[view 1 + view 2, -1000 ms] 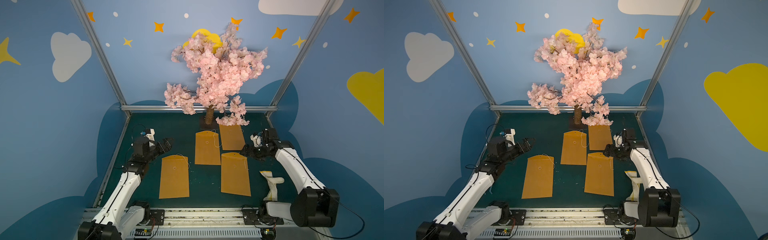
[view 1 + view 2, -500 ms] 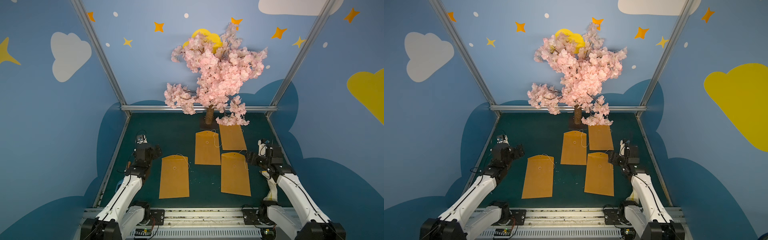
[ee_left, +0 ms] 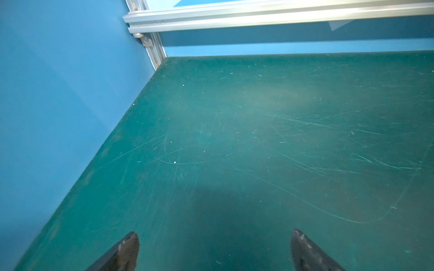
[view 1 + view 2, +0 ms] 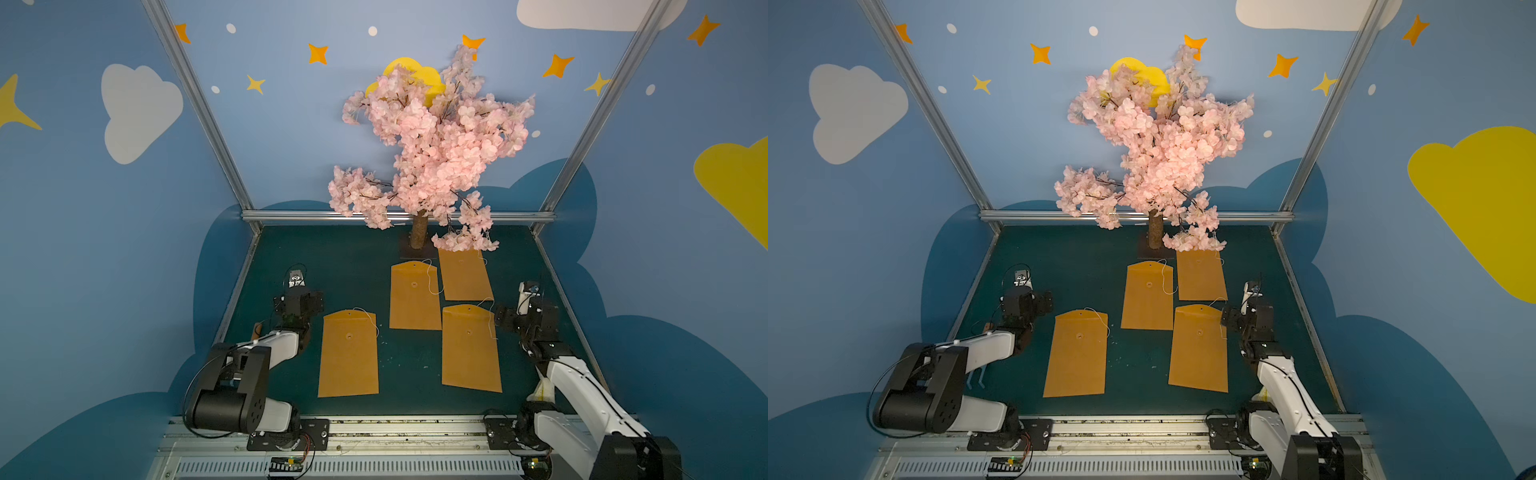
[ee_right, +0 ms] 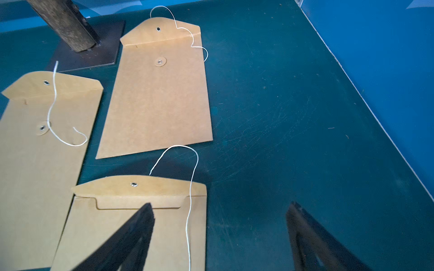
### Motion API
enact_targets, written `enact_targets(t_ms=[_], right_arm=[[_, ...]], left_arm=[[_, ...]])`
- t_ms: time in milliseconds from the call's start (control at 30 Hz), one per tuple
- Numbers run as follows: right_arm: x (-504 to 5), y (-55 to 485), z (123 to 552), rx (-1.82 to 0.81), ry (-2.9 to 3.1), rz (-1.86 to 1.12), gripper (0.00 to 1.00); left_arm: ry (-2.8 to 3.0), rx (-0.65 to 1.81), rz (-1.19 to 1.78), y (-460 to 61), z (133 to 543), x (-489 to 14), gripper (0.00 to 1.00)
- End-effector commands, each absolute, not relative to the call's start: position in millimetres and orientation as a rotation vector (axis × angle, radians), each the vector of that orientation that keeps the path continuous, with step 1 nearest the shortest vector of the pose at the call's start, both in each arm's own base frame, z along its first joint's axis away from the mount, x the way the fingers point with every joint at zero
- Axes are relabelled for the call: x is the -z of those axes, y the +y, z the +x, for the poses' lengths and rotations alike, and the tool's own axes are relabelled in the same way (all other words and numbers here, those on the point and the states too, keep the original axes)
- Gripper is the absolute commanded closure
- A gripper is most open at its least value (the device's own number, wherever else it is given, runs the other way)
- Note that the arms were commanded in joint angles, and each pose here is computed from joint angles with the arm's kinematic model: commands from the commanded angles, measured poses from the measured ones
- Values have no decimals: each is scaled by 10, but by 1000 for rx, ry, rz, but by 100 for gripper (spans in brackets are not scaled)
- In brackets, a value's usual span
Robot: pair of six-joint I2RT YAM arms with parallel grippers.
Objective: Open the file bag
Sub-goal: Reset both arms
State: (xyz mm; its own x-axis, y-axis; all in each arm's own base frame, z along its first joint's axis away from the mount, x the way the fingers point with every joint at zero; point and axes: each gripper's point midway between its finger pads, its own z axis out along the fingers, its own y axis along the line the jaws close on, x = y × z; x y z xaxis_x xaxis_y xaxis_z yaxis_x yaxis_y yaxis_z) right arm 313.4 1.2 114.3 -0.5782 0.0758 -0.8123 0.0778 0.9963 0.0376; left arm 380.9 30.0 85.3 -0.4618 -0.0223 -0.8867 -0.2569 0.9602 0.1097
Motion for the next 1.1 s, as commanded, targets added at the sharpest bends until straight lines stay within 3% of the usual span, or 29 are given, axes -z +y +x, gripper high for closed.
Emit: enact_targets(t_ms=[0,633,1067], right_arm=[[-1300,-61,3286,65,2132,91,11],[-1128,144,3814,30,2061,-59,11],[-860,249,3923,-8,2068,-119,11]], left_arm=[[1924,-225,-162,235,3926,-981,0],[1940,-145,-130,187,3912,-859,0],[1942,-144,-129,183,3908,-853,0]])
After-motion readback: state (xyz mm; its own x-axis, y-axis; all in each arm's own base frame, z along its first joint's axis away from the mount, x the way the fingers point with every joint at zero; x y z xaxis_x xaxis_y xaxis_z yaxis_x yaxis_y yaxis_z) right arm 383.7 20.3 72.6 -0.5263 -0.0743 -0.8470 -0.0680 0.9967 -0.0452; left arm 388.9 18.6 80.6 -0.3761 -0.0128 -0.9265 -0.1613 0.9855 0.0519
